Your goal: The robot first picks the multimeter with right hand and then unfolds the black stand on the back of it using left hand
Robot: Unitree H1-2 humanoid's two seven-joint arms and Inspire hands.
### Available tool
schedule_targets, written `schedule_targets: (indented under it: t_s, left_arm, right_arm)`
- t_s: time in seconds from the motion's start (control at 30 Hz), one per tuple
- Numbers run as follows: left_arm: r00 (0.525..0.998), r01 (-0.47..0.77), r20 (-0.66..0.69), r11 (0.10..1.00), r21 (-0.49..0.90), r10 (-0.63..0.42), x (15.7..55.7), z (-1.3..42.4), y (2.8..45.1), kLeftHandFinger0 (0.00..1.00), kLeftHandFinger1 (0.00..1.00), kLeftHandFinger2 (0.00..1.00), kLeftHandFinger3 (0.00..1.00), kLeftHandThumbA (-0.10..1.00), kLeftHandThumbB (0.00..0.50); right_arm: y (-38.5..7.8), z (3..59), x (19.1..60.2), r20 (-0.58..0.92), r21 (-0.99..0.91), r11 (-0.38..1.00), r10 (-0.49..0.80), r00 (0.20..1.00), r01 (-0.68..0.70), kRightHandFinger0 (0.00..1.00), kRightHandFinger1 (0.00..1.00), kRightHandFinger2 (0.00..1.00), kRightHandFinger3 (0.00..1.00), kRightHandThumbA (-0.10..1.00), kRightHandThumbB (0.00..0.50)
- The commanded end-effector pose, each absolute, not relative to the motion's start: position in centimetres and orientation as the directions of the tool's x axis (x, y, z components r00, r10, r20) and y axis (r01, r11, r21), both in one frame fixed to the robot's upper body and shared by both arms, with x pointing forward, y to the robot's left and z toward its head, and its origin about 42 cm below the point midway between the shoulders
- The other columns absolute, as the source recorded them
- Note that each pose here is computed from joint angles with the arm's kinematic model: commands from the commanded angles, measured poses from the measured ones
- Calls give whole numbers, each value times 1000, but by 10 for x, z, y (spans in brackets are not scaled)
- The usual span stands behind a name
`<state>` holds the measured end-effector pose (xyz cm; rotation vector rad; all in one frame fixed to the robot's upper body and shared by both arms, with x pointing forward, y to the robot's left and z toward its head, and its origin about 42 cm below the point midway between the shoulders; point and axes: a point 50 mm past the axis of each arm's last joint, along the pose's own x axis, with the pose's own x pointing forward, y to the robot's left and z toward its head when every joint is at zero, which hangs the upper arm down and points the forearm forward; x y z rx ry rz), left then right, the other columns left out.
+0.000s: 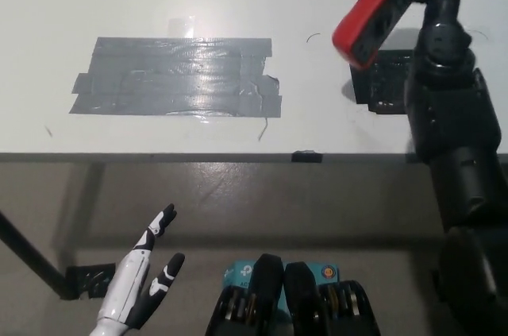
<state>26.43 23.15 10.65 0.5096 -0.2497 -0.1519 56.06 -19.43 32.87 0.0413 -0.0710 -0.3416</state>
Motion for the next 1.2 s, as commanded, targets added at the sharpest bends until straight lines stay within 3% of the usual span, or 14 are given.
schedule_targets:
  t_s: [0.0,0.13,0.17,0.2,0.27,0.33,0.4,0.43,0.5,0.57,0.6,0.8,1.0,1.17]
  left_arm:
    - [948,56,248,869,492,-202,258,121,232,1000,1000,1000,1000,1000,103]
    - [940,60,265,872,485,-212,255,126,231,1000,1000,1000,1000,1000,109]
    - [928,58,304,889,454,-216,251,136,227,1000,1000,1000,1000,1000,122]
    - [897,47,384,912,408,-218,246,159,221,1000,1000,1000,1000,1000,129]
    - [855,37,468,926,376,-224,239,186,214,1000,1000,1000,1000,1000,131]
    - [853,38,470,926,375,-225,238,187,214,1000,1000,1000,1000,1000,130]
    - [778,15,588,941,337,-223,232,227,207,1000,1000,1000,1000,1000,115]
    - [738,26,633,947,320,-234,233,249,202,1000,1000,1000,1000,1000,128]
    - [700,41,672,953,301,-242,236,266,197,1000,1000,1000,1000,1000,110]
    - [670,41,703,957,288,-241,240,279,191,1000,1000,1000,1000,1000,128]
    - [639,27,733,959,281,-233,245,292,185,1000,1000,1000,1000,1000,160]
    - [582,32,773,957,288,-252,257,321,166,1000,1000,1000,1000,1000,221]
    - [548,60,794,959,275,-262,265,334,149,1000,1000,1000,1000,1000,238]
    - [521,51,812,960,277,-262,269,341,141,1000,1000,1000,1000,1000,219]
  right_arm:
    - [-193,448,519,397,498,866,-180,900,-47,0,385,859,892,-100,153]
    - [-195,443,511,408,541,834,-151,900,-105,0,388,888,872,-100,146]
    - [-196,436,501,408,602,780,-121,905,-167,0,385,886,903,-100,137]
    - [-194,426,488,438,664,694,-59,897,-278,0,393,835,935,-100,94]
    - [-191,412,471,450,715,601,-3,893,-358,0,437,833,945,-100,98]
    - [-191,411,469,449,719,593,1,893,-362,0,452,833,942,-100,103]
    - [-173,390,451,441,793,442,57,896,-419,0,447,775,934,-100,120]
    - [-164,379,442,438,815,380,88,894,-437,0,457,831,958,-100,116]
    - [-156,370,435,444,831,324,107,890,-453,0,486,891,1000,-100,112]
    - [-147,364,427,437,853,261,113,892,-451,0,487,908,1000,-100,98]
    - [-138,362,421,451,855,219,130,883,-470,0,499,902,1000,-100,102]
    - [-122,356,410,515,829,127,205,832,-545,0,510,849,1000,-100,116]
    - [-109,346,393,546,802,121,250,799,-586,0,482,874,1000,-100,138]
    - [-98,339,380,567,781,103,295,769,-616,0,444,873,1000,-100,148]
